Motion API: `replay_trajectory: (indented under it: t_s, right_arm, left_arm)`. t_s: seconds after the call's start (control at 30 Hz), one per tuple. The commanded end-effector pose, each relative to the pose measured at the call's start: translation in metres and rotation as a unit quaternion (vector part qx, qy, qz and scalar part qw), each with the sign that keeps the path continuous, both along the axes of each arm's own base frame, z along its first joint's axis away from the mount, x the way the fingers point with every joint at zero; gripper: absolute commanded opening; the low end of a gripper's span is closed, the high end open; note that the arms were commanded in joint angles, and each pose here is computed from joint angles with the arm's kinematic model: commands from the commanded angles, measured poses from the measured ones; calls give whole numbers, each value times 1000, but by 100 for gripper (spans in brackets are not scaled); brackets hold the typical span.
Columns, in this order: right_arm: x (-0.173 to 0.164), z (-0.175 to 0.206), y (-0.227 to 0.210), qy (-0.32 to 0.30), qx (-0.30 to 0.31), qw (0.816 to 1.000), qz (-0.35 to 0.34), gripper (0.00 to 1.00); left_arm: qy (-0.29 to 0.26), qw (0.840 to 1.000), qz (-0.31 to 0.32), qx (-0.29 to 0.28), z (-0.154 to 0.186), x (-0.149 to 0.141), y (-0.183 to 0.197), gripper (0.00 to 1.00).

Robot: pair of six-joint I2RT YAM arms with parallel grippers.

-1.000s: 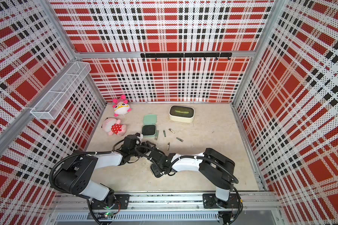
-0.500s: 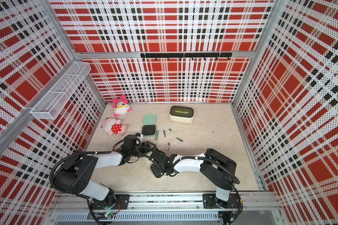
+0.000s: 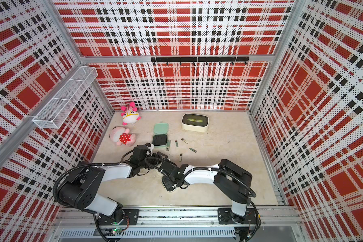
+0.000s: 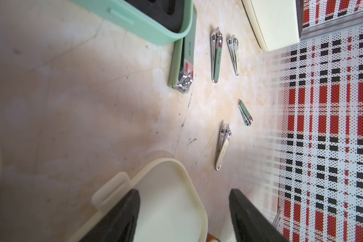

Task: Organize nail clipper sets
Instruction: Place the nail clipper in the storage box, then adjust the nail clipper in the storage box.

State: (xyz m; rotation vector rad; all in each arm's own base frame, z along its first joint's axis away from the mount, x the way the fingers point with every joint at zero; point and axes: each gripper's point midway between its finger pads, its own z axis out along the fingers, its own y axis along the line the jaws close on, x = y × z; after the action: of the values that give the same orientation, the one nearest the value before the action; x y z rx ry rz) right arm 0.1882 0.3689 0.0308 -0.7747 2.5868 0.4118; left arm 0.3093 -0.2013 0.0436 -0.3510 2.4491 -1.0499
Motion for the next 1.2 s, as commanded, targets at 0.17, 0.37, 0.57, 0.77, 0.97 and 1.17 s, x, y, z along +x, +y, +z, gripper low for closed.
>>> replay_trajectory:
  t_s: [0.17,0.37,0.57,0.77,0.97,1.17]
  right_arm:
    - [-13,-23,-29,28,-73,997,-9,40]
    - [-5,-9,-30,6,-71,997,-18,46]
    - [2,3,-29,-9,-67,997,-30,51]
    - [12,16,-27,-30,-59,997,-44,54]
    - [16,30,-24,-35,-37,998,-48,54]
    - [22,38,-23,-34,-18,998,-52,48]
  left_arm:
    - [46,998,5,33,-23,-15,9,73]
    - [46,998,5,35,-23,-15,9,73]
    - [48,998,5,37,-25,-15,10,73]
    - [50,998,5,38,-27,-16,10,73]
    - [48,998,5,37,-25,-15,10,73]
    - [46,998,4,35,-23,-14,9,73]
